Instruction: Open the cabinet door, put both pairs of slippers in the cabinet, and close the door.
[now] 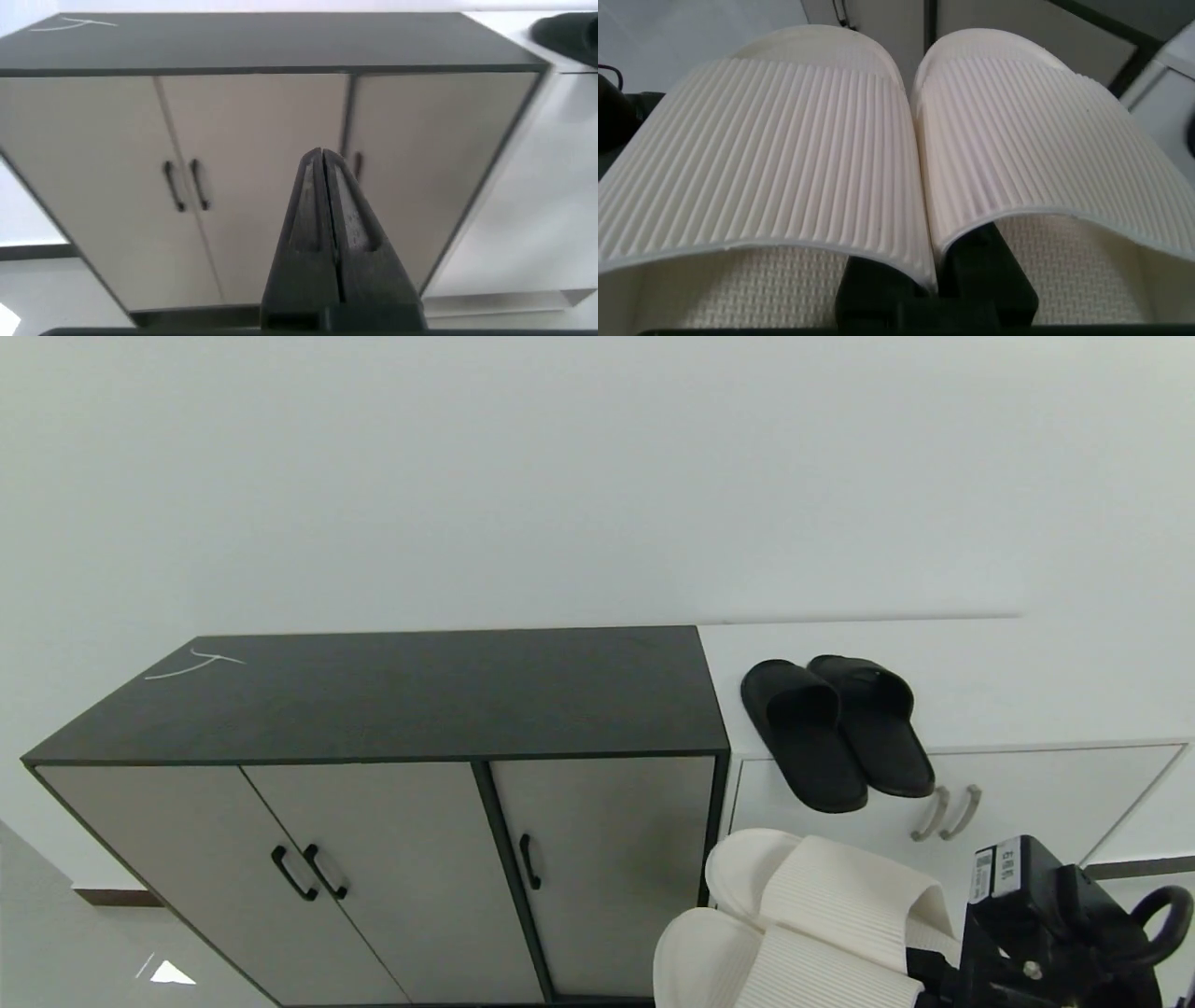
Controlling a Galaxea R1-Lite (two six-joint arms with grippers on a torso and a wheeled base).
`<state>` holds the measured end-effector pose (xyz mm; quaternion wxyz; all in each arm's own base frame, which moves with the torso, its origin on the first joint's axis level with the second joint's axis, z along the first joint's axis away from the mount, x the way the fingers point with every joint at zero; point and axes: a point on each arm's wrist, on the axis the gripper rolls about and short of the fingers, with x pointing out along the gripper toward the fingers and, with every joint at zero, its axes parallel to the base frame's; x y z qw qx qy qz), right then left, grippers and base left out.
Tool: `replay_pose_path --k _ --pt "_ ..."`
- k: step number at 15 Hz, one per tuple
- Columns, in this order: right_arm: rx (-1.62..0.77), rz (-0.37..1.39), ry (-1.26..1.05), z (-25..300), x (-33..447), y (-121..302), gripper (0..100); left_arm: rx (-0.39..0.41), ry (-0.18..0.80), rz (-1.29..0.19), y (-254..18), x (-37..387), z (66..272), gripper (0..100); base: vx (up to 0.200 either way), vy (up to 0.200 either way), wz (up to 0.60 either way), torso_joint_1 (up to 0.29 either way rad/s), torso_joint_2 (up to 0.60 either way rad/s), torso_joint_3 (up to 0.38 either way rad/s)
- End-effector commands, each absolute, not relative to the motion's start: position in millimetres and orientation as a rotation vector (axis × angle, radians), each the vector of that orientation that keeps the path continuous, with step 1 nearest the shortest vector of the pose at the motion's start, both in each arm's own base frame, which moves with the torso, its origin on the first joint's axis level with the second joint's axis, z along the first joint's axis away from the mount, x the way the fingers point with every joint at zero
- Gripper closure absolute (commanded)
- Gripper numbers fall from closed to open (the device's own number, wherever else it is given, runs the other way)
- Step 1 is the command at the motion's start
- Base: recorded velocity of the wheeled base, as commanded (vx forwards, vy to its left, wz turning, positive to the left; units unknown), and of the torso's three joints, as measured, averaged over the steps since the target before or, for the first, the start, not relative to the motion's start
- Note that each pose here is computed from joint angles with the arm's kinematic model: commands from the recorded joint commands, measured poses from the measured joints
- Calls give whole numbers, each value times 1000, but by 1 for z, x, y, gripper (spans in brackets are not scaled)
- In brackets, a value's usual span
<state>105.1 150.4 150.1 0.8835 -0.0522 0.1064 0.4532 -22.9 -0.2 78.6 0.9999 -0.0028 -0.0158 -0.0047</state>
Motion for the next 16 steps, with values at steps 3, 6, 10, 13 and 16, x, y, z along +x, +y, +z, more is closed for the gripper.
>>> replay_pose_path --k 3,6,10,13,16 --pt "-110 944 224 149 105 151 100 -6 -31 -11 0 -23 79 100 0 200 0 2 6 1" --pt "-110 943 221 149 105 150 100 -6 -31 -9 0 -23 79 100 0 200 0 4 4 2" --pt "-112 944 224 149 105 151 100 -6 -31 -11 0 -23 79 100 0 200 0 4 6 4" --pt "-112 944 225 148 105 150 100 -6 -31 -8 0 -23 79 100 0 200 0 -2 4 2" --pt "-114 944 228 148 105 150 100 -6 -31 -9 0 -23 79 100 0 200 0 2 2 1"
